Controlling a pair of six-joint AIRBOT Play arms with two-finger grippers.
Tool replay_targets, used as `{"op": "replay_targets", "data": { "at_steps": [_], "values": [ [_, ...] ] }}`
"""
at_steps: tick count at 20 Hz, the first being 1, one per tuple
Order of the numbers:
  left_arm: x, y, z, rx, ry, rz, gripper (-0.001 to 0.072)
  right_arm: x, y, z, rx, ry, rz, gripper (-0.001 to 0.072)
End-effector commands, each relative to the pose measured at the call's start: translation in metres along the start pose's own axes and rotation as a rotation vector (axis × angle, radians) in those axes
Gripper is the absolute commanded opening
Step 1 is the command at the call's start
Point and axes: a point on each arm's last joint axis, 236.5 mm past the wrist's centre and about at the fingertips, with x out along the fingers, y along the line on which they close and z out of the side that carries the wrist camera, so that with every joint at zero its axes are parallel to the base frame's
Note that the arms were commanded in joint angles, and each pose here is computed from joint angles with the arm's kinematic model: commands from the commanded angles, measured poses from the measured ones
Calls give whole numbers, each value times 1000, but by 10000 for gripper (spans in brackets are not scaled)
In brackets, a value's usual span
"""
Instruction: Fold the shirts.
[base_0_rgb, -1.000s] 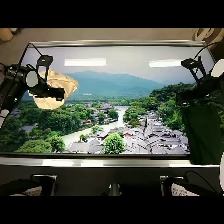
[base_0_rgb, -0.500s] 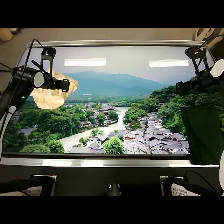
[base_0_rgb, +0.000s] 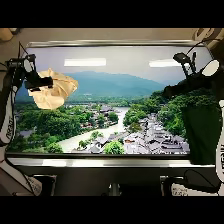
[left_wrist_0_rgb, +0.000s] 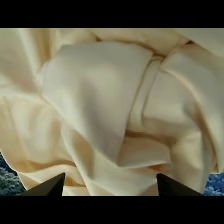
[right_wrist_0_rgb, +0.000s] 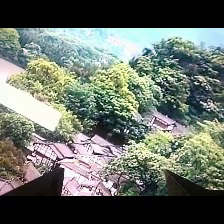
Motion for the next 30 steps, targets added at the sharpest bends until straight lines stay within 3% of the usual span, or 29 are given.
{"op": "replay_targets", "data": {
  "at_steps": [1, 2, 3, 4, 5, 8, 10, 13, 16, 21, 23, 26, 27, 28, 29, 30],
  "values": [
    [34, 2, -5, -69, 73, -18, 614, 4, 14, -5, -18, 24, 66, 668],
    [35, -3, -3, -60, 60, -24, 509, 4, 14, -5, -18, 25, 67, 667],
    [35, -8, -2, -52, 52, -28, 328, 3, 14, -5, -18, 22, 65, 666],
    [31, -14, -3, -48, 50, -42, 62, 0, 13, -2, -21, 9, 57, 663],
    [20, -26, 0, -27, 32, -85, 24, -7, 12, 3, -44, -17, 40, 633],
    [-78, -73, 36, 150, -207, -217, 23, -60, 1, 34, -145, -175, -105, 602],
    [-197, -107, 42, 284, -456, -290, 23, -130, -1, 64, -186, -359, -249, 602],
    [-363, -146, -2, 377, -754, -450, 23, -239, 22, 81, -238, -596, -399, 602],
    [-446, -189, -73, 461, -857, -643, 24, -316, 55, 67, -245, -748, -469, 601],
    [-390, -305, -184, 696, -672, -792, 24, -359, 66, 30, -249, -754, -579, 602],
    [-325, -349, -228, 779, -570, -787, 24, -346, 57, 12, -224, -656, -586, 602],
    [-220, -380, -274, 749, -353, -719, 27, -297, 49, -11, -160, -453, -489, 602],
    [-203, -386, -285, 728, -288, -719, 177, -275, 47, -19, -137, -366, -435, 603],
    [-201, -391, -296, 701, -221, -751, 638, -253, 45, -26, -125, -285, -386, 607],
    [-208, -392, -299, 694, -203, -772, 720, -231, 41, -31, -114, -216, -341, 612],
    [-216, -385, -292, 746, -227, -754, 720, -206, 36, -34, -102, -151, -300, 651]
  ]
}}
